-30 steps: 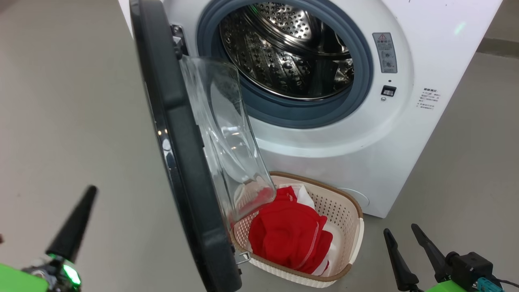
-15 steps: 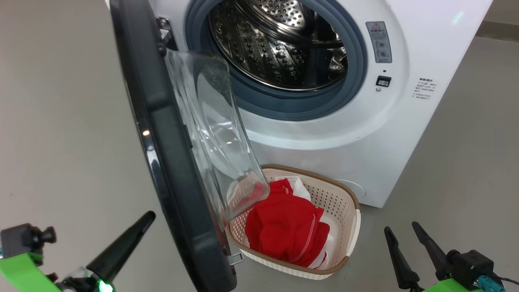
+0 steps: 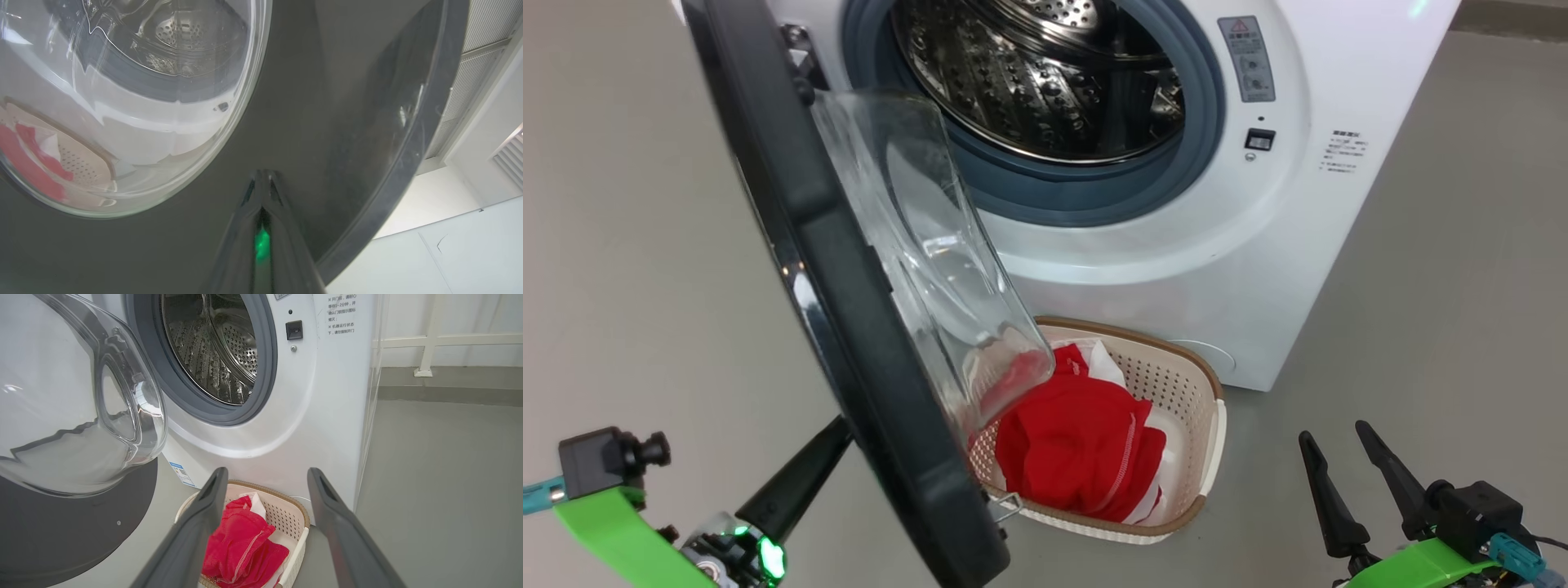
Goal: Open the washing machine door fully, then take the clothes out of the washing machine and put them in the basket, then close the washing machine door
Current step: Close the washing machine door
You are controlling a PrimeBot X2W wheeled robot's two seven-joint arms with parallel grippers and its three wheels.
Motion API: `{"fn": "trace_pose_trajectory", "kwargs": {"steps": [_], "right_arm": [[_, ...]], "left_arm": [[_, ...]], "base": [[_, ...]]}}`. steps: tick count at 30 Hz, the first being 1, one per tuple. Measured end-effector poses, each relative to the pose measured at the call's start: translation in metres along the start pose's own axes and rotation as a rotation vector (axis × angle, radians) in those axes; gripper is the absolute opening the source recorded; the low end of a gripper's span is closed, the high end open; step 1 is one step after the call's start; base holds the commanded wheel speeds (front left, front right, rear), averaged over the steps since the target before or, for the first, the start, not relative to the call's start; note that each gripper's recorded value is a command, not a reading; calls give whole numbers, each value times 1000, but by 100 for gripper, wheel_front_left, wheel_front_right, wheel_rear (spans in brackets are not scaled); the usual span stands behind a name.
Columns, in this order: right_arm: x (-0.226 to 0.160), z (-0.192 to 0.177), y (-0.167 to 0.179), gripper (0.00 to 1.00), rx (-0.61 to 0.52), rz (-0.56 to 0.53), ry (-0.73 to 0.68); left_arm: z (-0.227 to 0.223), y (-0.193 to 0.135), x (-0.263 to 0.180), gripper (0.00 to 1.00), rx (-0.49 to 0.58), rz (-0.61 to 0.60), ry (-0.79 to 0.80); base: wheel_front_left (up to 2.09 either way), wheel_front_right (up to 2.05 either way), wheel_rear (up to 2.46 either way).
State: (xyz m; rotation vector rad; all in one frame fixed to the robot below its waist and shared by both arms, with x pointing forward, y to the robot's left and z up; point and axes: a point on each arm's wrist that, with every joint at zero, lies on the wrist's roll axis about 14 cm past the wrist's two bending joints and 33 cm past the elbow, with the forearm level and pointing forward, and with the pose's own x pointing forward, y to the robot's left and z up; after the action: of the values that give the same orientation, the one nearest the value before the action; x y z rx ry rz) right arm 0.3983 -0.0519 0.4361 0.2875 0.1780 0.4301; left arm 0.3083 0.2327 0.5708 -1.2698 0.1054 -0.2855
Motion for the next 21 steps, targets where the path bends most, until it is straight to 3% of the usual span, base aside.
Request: {"fn": "trace_pose_trajectory", "kwargs": {"steps": [13, 21], "right_arm": [[-1, 9, -30, 100, 9, -88, -37], [-5, 13, -50, 100, 19, -154, -57]], "left_arm": [[-18, -27, 66, 0, 45, -108, 31], [-33, -24, 107, 0, 46, -122, 62]], "base": [[0, 0, 0], [0, 0, 0]]}}
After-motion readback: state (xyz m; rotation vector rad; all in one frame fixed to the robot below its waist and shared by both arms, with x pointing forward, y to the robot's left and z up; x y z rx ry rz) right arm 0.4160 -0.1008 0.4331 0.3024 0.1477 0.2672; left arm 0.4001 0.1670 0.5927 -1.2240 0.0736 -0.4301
